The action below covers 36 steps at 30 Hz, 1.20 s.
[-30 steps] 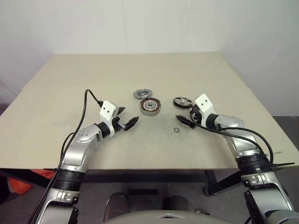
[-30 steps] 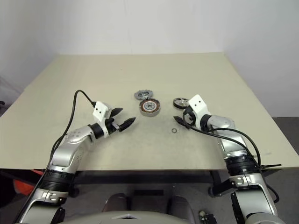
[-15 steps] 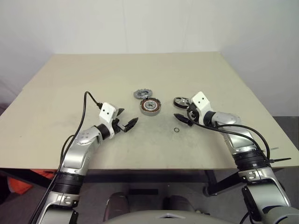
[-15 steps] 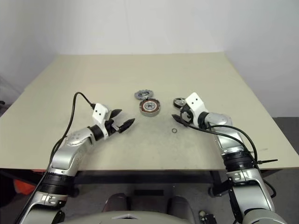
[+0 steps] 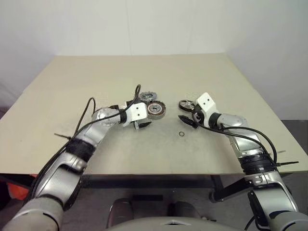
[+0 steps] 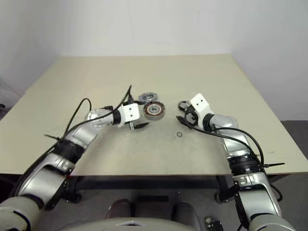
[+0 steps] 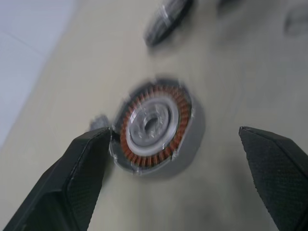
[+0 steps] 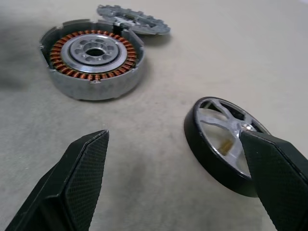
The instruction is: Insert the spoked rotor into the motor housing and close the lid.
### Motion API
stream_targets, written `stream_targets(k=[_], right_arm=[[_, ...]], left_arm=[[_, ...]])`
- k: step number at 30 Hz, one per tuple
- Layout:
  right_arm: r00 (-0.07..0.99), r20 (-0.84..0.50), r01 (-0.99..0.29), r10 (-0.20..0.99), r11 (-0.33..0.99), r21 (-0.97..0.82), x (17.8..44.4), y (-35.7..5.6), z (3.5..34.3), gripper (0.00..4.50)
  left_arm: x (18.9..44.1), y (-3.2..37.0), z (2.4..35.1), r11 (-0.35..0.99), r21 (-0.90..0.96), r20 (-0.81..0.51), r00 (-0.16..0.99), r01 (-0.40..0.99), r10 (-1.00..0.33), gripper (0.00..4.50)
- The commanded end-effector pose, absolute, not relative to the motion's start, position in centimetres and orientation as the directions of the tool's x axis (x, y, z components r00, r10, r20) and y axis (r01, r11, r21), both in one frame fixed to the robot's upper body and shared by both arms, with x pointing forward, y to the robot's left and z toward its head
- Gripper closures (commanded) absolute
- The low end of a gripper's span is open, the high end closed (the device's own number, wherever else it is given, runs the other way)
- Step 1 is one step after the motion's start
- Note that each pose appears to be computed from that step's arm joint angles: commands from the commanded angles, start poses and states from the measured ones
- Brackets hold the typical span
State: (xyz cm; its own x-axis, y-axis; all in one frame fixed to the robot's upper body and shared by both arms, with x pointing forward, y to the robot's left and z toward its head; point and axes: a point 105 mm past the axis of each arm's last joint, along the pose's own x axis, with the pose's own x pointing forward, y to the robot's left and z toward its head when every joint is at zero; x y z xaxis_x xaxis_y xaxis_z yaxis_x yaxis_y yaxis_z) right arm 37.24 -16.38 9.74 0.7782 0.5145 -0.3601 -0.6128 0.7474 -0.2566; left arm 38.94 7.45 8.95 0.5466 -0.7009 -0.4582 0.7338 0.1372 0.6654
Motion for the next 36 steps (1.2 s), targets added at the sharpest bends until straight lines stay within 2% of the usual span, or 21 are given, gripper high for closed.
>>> stream_targets(k=[1, 5, 11, 18, 21, 27, 35, 36], right_arm=[[0.816, -0.293, -0.573, 0.499, 0.766, -0.291, 37.2, -17.0, 11.9, 0.05], [0.837, -0.290, -0.538, 0.464, 0.794, -0.284, 36.9, -18.0, 11.8, 0.05], [0.849, -0.281, -0.518, 0.447, 0.807, -0.283, 36.5, -18.2, 12.0, 0.05], [0.881, -0.256, -0.461, 0.397, 0.843, -0.279, 36.3, -19.2, 12.4, 0.05], [0.887, -0.253, -0.448, 0.385, 0.850, -0.277, 36.2, -19.4, 12.4, 0.05], [0.899, -0.240, -0.426, 0.368, 0.860, -0.279, 36.4, -19.6, 12.8, 0.05], [0.910, -0.220, -0.405, 0.352, 0.869, -0.284, 36.8, -19.6, 13.5, 0.05], [0.912, -0.214, -0.401, 0.350, 0.870, -0.285, 36.9, -19.6, 13.7, 0.02]], left_arm=[[40.3, 6.9, 9.5, 0.059, 0.713, -0.478, 0.546, 0.699, -0.688, 0.00], [41.3, 4.4, 10.5, -0.019, 0.742, -0.491, 0.525, 0.670, -0.695, 0.00], [41.4, 1.7, 11.6, -0.100, 0.742, -0.519, 0.474, 0.663, -0.711, 0.00], [42.1, 1.7, 12.0, -0.100, 0.694, -0.582, 0.475, 0.713, -0.660, 0.00], [42.0, 1.7, 11.6, -0.113, 0.669, -0.612, 0.457, 0.735, -0.645, 0.00], [40.5, 1.3, 9.6, -0.166, 0.573, -0.676, 0.348, 0.803, -0.649, 0.00], [40.0, 1.4, 8.6, -0.181, 0.532, -0.710, 0.319, 0.827, -0.628, 0.00], [40.0, 1.4, 8.5, -0.183, 0.532, -0.712, 0.319, 0.827, -0.626, 0.18]])
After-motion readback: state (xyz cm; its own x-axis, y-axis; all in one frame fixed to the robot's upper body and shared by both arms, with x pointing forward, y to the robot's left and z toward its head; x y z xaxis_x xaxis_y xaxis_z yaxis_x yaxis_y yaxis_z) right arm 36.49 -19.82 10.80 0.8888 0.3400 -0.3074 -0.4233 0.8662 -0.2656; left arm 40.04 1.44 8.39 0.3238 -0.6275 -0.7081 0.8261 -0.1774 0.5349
